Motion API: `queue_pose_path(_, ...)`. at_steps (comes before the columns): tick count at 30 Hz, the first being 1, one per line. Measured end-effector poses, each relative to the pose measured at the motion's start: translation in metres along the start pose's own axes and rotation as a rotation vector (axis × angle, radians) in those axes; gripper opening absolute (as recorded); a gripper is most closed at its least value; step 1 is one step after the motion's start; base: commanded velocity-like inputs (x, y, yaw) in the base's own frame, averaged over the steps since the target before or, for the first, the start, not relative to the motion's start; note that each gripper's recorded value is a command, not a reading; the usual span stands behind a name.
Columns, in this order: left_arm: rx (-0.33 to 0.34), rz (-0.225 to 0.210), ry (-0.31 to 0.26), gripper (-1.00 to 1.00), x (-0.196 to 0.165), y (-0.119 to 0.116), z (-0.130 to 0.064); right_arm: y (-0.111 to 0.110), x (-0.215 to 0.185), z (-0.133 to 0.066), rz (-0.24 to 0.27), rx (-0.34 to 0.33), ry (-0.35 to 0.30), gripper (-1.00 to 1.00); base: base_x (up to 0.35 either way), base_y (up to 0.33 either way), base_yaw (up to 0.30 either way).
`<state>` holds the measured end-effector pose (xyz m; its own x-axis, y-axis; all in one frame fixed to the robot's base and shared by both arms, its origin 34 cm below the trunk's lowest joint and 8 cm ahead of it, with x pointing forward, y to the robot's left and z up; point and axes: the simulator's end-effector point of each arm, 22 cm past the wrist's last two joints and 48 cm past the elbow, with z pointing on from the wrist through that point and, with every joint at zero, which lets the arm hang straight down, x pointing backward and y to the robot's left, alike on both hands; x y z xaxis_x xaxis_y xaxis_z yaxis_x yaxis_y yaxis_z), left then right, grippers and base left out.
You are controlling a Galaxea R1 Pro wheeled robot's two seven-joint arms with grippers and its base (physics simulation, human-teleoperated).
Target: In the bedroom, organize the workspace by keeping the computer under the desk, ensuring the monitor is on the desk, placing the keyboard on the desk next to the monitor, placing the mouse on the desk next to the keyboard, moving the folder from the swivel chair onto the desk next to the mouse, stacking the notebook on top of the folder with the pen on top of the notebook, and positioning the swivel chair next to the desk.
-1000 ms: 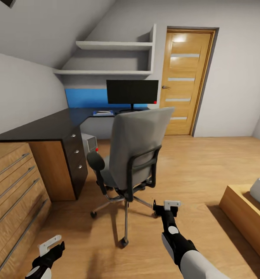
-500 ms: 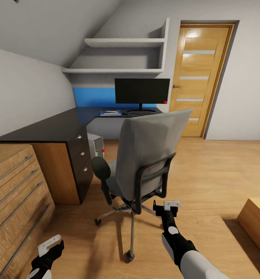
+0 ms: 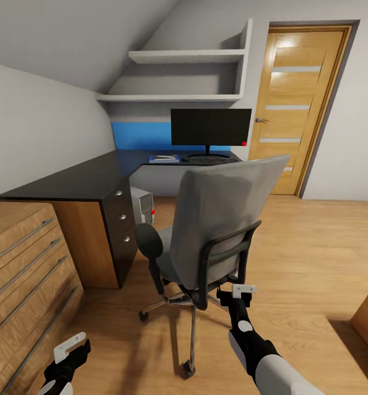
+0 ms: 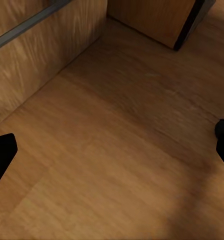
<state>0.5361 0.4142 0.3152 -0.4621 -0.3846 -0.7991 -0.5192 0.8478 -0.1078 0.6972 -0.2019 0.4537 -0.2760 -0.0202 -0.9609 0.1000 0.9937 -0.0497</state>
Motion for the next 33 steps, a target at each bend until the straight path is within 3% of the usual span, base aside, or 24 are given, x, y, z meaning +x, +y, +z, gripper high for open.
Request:
queue_pose_path(26, 0.0, -0.001, 0.002, 1.0, 0.001, -0.0007, -0.0001, -0.0009, 0.0007, 0.0002, 0.004, 0.003, 0.001, 1.0, -0.02, 0.012, 0.165)
queue_pose_path(33, 0.001, -0.002, 0.003, 1.0, 0.002, -0.0015, -0.0004, 0.0003, 0.0012, -0.0001, 0.0, -0.001, 0.003, 1.0, -0.067, 0.043, 0.035)
